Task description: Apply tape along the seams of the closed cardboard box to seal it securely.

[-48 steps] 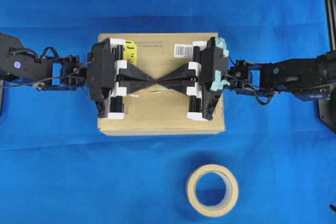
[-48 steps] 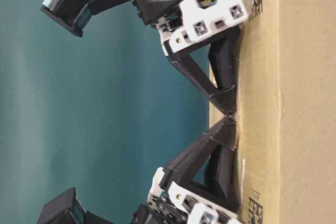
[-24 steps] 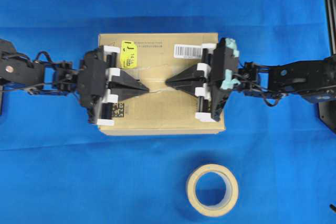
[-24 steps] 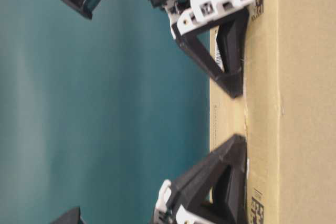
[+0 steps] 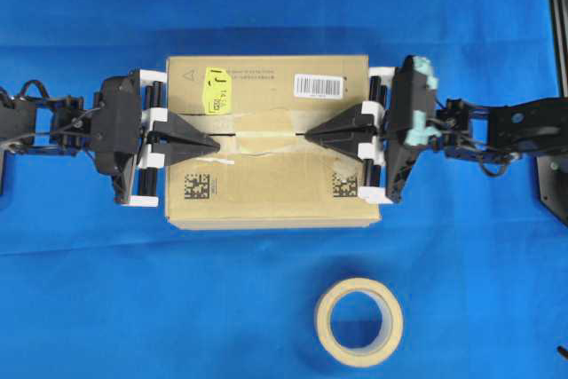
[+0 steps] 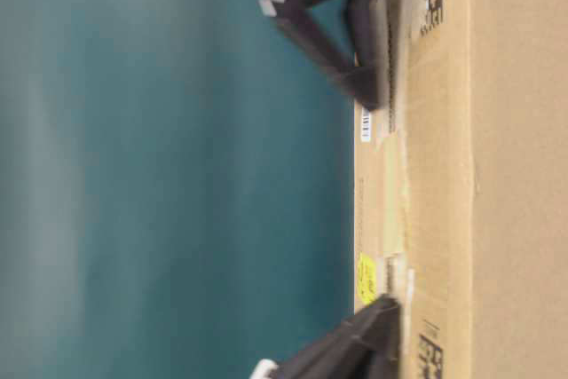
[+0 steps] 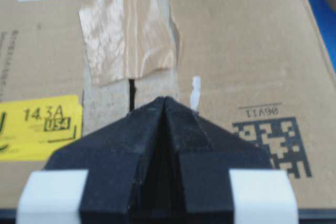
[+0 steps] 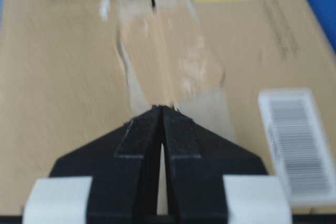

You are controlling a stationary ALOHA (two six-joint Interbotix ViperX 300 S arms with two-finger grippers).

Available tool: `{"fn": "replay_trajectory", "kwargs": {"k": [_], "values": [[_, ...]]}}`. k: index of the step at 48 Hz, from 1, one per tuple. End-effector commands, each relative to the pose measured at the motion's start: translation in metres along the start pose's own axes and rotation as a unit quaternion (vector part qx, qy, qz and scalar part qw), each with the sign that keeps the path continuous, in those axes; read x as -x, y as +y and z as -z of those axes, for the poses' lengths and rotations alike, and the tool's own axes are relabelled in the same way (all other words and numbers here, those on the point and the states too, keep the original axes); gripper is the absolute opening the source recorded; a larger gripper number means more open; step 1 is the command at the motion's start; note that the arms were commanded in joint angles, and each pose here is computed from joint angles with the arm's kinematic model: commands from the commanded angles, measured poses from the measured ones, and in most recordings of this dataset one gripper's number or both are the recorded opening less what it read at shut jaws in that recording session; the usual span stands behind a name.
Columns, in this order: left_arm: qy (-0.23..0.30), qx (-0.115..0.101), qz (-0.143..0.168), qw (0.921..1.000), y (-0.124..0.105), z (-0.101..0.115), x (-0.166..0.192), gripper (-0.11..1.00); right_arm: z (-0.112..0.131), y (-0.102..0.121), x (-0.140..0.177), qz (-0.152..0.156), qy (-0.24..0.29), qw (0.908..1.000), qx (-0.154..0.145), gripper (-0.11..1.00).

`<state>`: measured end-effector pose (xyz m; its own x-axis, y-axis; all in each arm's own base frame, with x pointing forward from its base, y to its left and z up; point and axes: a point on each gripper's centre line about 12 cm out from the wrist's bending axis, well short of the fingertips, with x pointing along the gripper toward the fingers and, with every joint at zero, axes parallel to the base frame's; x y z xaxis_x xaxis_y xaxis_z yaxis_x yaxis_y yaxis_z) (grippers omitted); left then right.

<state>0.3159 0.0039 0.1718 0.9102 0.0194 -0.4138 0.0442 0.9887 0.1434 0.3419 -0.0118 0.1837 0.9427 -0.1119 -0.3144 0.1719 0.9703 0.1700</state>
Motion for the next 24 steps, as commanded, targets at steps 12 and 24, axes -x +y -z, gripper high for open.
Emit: {"fn": "replay_trajectory", "kwargs": {"k": [12, 24], "values": [[-0.098, -0.012, -0.023, 0.9949, 0.014, -0.059, 0.043, 0.0, -0.072, 0.015, 0.053, -0.036, -0.082, 0.9954, 0.033, -0.02], [-0.106, 0.025, -0.031, 0.9936, 0.017, -0.041, 0.094, 0.0, -0.066, 0.009, 0.111, -0.047, -0.093, 0.9936, 0.042, -0.02]]}}
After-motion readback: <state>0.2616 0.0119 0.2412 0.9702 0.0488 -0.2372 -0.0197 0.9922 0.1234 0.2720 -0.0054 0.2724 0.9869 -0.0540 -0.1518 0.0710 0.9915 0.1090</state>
